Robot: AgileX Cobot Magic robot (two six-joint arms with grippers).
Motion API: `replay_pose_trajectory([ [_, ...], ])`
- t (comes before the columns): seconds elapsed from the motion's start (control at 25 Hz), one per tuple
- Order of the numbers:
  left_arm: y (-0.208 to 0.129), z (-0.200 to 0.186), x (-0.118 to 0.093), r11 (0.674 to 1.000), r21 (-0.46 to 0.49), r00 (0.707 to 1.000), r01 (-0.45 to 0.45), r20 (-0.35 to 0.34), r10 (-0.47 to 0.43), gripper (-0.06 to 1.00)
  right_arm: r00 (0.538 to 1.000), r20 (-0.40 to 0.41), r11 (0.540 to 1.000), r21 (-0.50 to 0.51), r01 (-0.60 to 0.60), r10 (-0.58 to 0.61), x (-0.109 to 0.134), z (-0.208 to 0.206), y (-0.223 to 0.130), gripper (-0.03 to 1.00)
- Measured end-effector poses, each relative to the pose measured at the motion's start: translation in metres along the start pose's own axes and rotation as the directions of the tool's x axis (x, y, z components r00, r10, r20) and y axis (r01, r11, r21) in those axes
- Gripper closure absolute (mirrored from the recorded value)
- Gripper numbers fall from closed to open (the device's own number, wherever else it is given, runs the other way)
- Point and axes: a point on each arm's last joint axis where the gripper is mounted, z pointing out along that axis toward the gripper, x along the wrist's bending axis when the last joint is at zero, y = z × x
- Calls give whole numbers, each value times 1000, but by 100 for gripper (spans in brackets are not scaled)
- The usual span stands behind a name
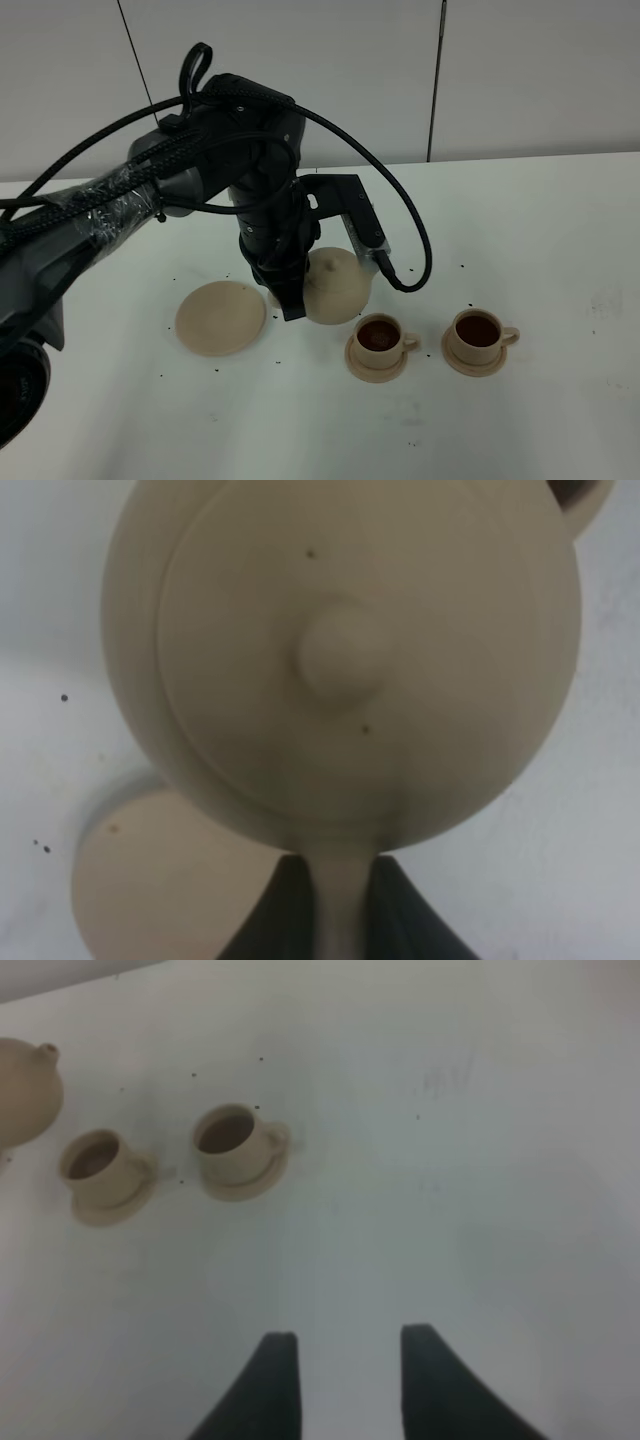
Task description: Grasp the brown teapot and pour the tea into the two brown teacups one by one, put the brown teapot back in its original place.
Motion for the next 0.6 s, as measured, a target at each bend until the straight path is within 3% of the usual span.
replay_pose_trajectory([
  [0.6,-12,3,11,1000,-22,1000,-7,30,8,78,1000,0,1000,0,0,0,0,0,0,72],
])
